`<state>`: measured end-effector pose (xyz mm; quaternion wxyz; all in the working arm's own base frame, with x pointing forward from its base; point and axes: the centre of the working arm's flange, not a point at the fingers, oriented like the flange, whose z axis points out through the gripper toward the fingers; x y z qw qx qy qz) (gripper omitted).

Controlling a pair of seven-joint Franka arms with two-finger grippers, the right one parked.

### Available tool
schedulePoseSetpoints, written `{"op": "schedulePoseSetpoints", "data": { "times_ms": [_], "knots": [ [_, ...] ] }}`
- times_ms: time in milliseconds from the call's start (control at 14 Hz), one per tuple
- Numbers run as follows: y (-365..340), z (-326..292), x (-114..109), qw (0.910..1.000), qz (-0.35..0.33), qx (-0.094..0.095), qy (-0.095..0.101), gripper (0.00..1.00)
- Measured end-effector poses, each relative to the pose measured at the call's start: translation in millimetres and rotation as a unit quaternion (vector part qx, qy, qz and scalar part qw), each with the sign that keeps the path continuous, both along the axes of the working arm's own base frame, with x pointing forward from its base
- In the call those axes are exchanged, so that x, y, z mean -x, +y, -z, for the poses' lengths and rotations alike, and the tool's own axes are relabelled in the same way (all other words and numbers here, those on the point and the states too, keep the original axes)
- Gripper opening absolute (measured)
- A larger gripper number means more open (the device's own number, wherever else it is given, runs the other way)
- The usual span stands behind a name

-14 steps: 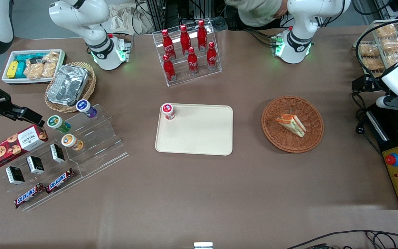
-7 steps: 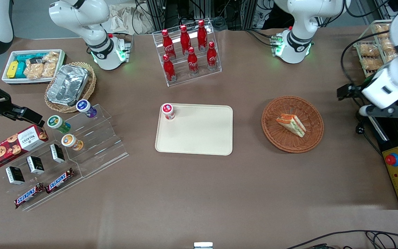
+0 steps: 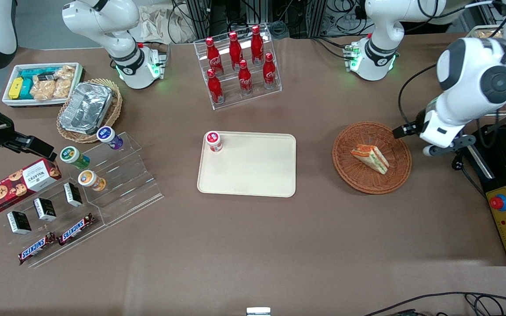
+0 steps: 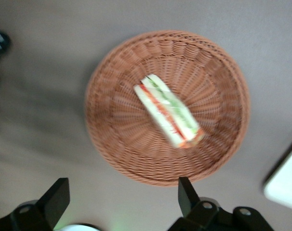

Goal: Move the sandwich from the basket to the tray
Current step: 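Lower the open left gripper onto the wrapped sandwich and close it, then lift the sandwich out of the basket with the left gripper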

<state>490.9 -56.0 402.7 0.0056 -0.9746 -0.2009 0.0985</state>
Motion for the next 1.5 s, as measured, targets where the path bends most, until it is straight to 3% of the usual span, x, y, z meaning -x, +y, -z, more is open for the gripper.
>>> {"op": "schedulePoseSetpoints", "data": {
  "times_ms": [71,357,500,714,1071,1214,1357,1500],
  "knots": [
    [-6,10,-5,0.9990,-0.043,0.005,-0.003,1.00],
    [-38,60,-18,0.9885,-0.150,-0.016,0.001,1.00],
    [-50,83,-17,0.9855,-0.168,-0.025,0.002,1.00],
    [-47,125,4,0.9829,-0.180,-0.039,-0.014,1.00],
    [-43,142,16,0.9826,-0.180,-0.041,-0.026,0.98],
    [-43,144,17,0.9824,-0.180,-0.041,-0.028,0.85],
    [-45,147,17,0.9814,-0.185,-0.041,-0.030,0.79],
    [-47,148,17,0.9803,-0.190,-0.041,-0.032,0.56]
  ]
}}
